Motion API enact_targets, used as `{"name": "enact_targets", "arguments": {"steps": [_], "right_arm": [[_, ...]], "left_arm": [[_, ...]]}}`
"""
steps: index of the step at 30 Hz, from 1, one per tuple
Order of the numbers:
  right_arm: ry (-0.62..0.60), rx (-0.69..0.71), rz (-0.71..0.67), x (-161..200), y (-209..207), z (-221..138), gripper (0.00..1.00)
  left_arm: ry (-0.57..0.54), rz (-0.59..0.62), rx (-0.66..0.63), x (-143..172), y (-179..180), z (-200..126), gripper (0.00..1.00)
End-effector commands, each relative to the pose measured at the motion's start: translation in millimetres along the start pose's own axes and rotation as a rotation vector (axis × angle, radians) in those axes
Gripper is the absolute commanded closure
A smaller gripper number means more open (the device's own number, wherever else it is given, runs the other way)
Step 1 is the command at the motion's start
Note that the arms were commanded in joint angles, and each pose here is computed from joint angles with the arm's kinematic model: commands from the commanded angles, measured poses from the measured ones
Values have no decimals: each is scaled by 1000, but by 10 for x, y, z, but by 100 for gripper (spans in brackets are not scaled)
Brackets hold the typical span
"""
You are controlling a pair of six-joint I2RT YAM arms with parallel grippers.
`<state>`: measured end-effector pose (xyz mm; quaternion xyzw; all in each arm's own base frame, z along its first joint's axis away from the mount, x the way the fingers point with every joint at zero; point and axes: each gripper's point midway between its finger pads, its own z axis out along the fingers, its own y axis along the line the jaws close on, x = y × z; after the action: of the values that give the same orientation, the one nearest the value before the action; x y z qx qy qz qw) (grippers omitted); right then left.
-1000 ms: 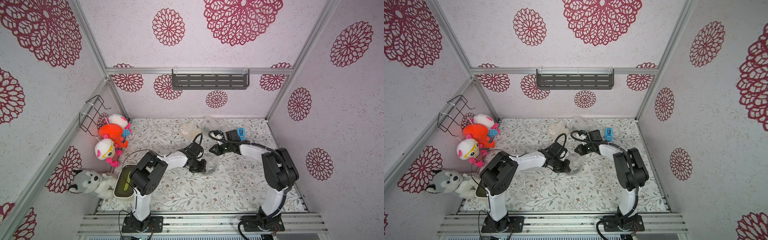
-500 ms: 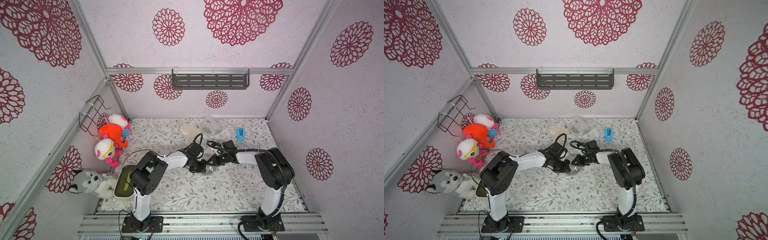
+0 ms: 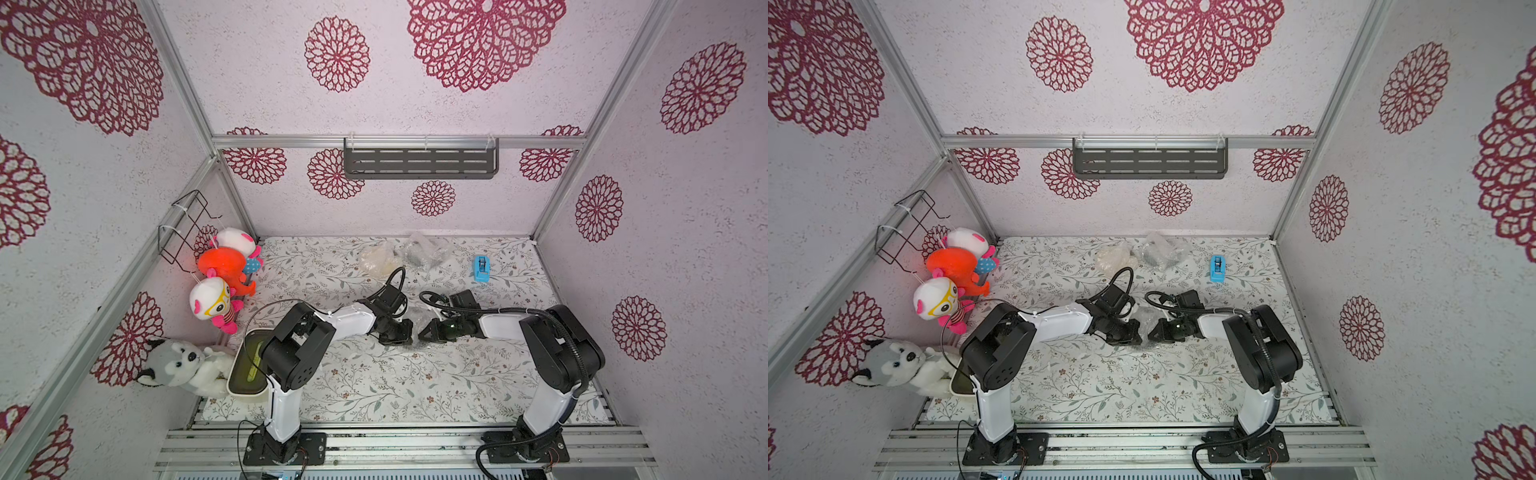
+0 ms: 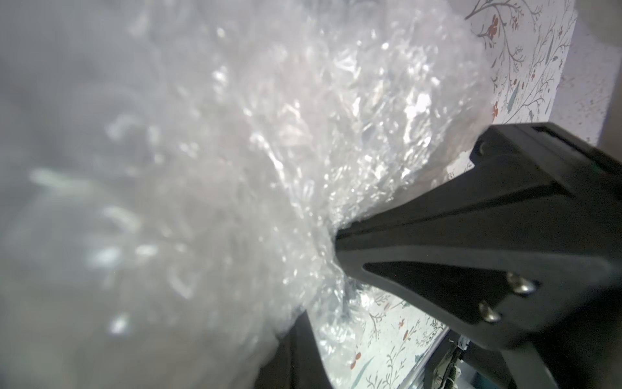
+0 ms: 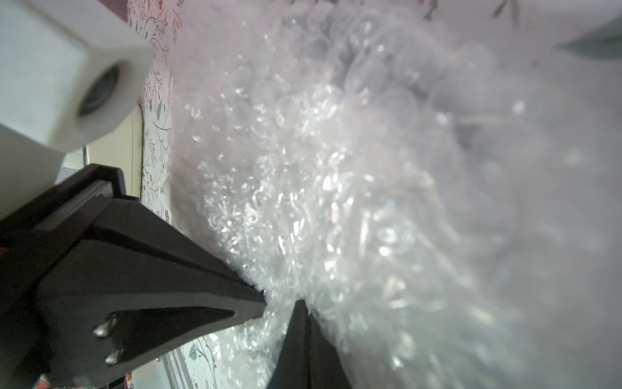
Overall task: Wrap dinner plates in bubble wrap
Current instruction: Stick the tape on the bubble wrap.
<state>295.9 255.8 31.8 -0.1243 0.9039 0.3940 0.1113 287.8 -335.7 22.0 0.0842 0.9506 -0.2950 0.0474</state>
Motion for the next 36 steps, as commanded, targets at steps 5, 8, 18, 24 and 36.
{"name": "enact_targets", "arguments": {"steps": [5, 8, 18, 24, 36], "right_arm": [[13, 71, -47, 103, 104, -308, 100], [-66, 34, -37, 25, 250, -493, 77], [-41, 46, -116, 445, 71, -568, 53], [-20, 13, -184, 411, 72, -455, 56], [-5, 24, -144, 401, -3, -339, 94]], "left_arm": [[3, 18, -22, 49, -10, -40, 100], [4, 17, -21, 51, -11, -39, 100], [7, 18, -18, 59, -11, -32, 100], [8, 19, -15, 57, -19, -19, 100], [10, 21, -14, 59, -22, -18, 100]]}}
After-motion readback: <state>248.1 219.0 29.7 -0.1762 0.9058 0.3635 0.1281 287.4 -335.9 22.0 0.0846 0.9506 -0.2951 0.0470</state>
